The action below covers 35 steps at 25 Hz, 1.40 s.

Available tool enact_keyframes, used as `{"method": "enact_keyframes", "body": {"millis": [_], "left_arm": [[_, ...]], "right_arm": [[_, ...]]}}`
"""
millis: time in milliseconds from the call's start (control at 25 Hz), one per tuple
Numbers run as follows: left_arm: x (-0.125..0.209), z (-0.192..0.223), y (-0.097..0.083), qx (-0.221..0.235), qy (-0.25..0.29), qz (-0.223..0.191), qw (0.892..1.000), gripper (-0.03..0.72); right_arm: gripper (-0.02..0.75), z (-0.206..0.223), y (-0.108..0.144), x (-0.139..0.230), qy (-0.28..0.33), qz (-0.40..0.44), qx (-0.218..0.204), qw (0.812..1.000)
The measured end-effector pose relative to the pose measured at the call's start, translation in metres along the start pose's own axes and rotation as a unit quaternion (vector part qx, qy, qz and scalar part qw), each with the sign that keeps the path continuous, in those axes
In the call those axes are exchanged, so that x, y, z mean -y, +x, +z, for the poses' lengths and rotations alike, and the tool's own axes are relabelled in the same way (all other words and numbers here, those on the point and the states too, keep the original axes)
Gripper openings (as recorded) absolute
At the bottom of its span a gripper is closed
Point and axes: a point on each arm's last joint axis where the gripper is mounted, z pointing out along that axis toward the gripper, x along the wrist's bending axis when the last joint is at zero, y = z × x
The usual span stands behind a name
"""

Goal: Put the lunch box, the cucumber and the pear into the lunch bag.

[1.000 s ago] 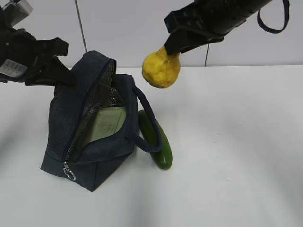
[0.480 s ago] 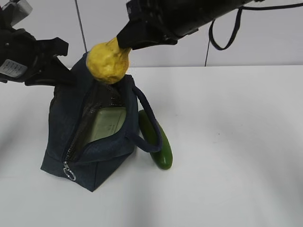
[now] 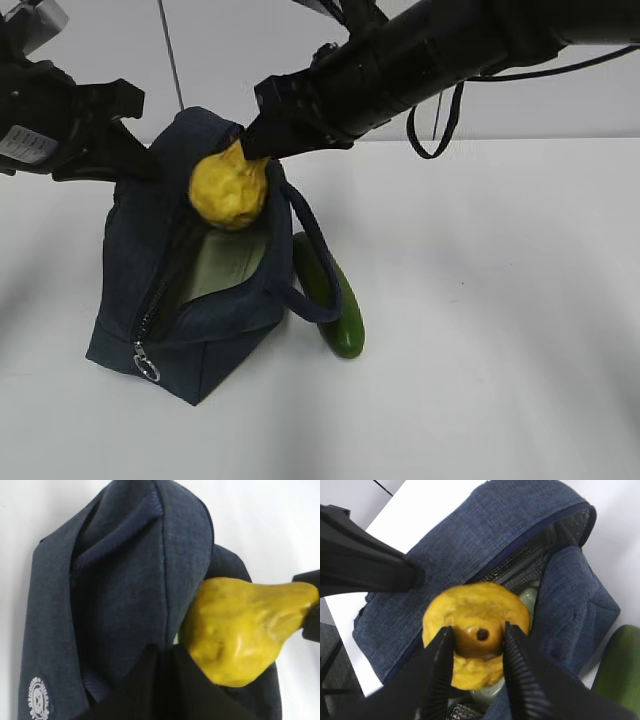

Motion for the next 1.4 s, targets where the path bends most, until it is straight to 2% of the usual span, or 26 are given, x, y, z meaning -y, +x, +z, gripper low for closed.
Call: {"method": "enact_keyframes", "body": {"millis": [240, 360, 480, 600, 720, 840, 1080, 1280, 1400], "left_arm": [[0.000, 0.000, 0.000, 0.001, 0.000, -0.001, 1.000, 0.004], [0.000, 0.000, 0.000, -0.001, -0.002, -0.001, 1.000, 0.004], [0.000, 0.000, 0.001, -0.001, -0.002, -0.001, 1.000, 0.004], [0.000, 0.000, 0.001, -0.001, -0.001, -0.001, 1.000, 0.004], [0.000, 0.000, 0.001, 0.000, -0.001, -0.001, 1.000, 0.004], [0.000, 0.000, 0.001, 0.000, 0.000, -0.001, 1.000, 0.004], [-0.001, 0.000, 0.001, -0.003, -0.005, 0.000, 1.000, 0.004], [-0.001, 0.000, 0.002, -0.008, -0.007, 0.004, 1.000, 0.004], [-0.001, 0.000, 0.005, -0.024, -0.002, 0.021, 0.999, 0.004]], "right_arm": [[0.388, -0.001, -0.002, -0.006, -0.026, -0.003, 0.013, 1.000], [0.403, -0.003, 0.000, -0.011, -0.032, -0.011, 0.014, 0.999], [0.404, -0.011, 0.002, -0.013, -0.025, -0.041, 0.034, 0.998], [0.404, -0.028, 0.003, -0.013, -0.003, -0.061, 0.086, 0.994], [0.404, -0.049, -0.002, -0.010, 0.034, -0.066, 0.165, 0.983], [0.404, -0.057, -0.006, -0.003, 0.076, -0.040, 0.207, 0.975], [0.404, -0.050, -0.014, 0.022, 0.143, -0.007, 0.213, 0.967], [0.401, -0.037, -0.025, 0.063, 0.202, 0.017, 0.211, 0.956], [0.399, -0.026, -0.022, 0.078, 0.211, 0.012, 0.207, 0.955]]}}
